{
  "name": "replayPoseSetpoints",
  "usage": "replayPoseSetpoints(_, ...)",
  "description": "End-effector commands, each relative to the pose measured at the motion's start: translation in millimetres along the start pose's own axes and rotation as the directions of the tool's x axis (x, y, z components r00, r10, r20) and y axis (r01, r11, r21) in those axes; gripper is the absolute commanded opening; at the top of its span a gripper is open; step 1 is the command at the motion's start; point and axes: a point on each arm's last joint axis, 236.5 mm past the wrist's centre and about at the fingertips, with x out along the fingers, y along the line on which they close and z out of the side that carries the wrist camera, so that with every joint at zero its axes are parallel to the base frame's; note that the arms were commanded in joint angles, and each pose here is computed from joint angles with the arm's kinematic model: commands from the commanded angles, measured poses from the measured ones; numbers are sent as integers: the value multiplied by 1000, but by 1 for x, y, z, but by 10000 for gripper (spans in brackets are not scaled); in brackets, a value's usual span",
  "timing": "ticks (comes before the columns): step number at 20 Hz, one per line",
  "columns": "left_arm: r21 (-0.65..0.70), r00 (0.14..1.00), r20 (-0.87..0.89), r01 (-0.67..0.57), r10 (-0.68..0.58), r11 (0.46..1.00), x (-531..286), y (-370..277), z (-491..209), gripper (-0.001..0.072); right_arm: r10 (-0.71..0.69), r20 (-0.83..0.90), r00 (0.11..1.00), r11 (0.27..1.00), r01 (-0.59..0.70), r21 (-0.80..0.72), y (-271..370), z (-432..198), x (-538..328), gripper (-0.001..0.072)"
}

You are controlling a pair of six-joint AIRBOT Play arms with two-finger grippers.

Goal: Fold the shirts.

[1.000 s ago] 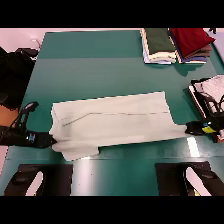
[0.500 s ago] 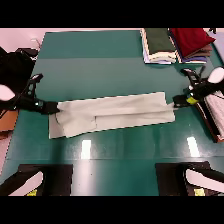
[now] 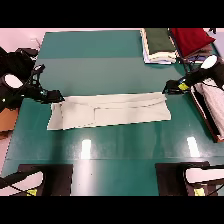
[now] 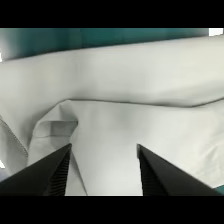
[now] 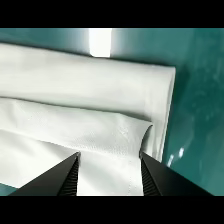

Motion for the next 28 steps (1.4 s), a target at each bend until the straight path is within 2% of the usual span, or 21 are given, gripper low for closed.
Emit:
replayPoseSetpoints(1, -23, 999, -13, 32, -32, 999, -4, -9, 2, 473, 100, 54, 993, 993, -103, 54, -13, -1, -13, 455)
replayPoseSetpoints(2, -35, 998, -10, 54, -54, 998, -4, -14, 3, 471, 102, 50, 993, 990, -107, 93, -26, -12, -13, 468)
replayPoseSetpoints(3, -48, 997, -5, 79, -79, 996, -4, -20, 4, 312, 109, 39, 993, 983, -113, 147, -42, -25, -11, 502)
replayPoseSetpoints(4, -51, 993, 6, 114, -114, 992, -5, -29, 7, 20, 130, 20, 991, 971, -132, 200, -53, -39, -7, 511)
replayPoseSetpoints(7, -17, 985, 48, 169, -168, 986, -2, -56, 16, 23, 268, -1, 964, 916, -254, 311, -59, -67, 12, 509)
replayPoseSetpoints(11, 85, 975, 67, 205, -211, 975, 15, -112, 16, 22, 356, -39, 933, 883, -323, 341, -35, -78, 50, 504)
replayPoseSetpoints(12, 85, 973, 57, 217, -222, 972, 23, -125, 12, 23, 381, -37, 924, 878, -349, 328, -22, -74, 60, 473)
replayPoseSetpoints(14, 107, 971, 10, 235, -238, 966, 40, -146, -1, 22, 405, -60, 913, 884, -374, 280, 1, -68, 76, 347)
replayPoseSetpoints(16, 106, 968, -39, 250, -247, 962, 59, -163, -13, 22, 400, -76, 913, 904, -379, 200, 18, -59, 78, 155)
replayPoseSetpoints(17, 119, 966, -54, 256, -251, 959, 67, -171, -16, 22, 396, -66, 916, 910, -383, 159, 26, -49, 70, 36)
replayPoseSetpoints(24, 204, 946, -165, 310, -279, 929, 130, -236, -24, 22, 383, 145, 912, 921, -364, -139, 100, 5, -64, 19)
replayPoseSetpoints(28, 237, 936, -207, 330, -285, 914, 159, -261, -33, 22, 414, 229, 881, 893, -344, -290, 168, 13, -126, 19)
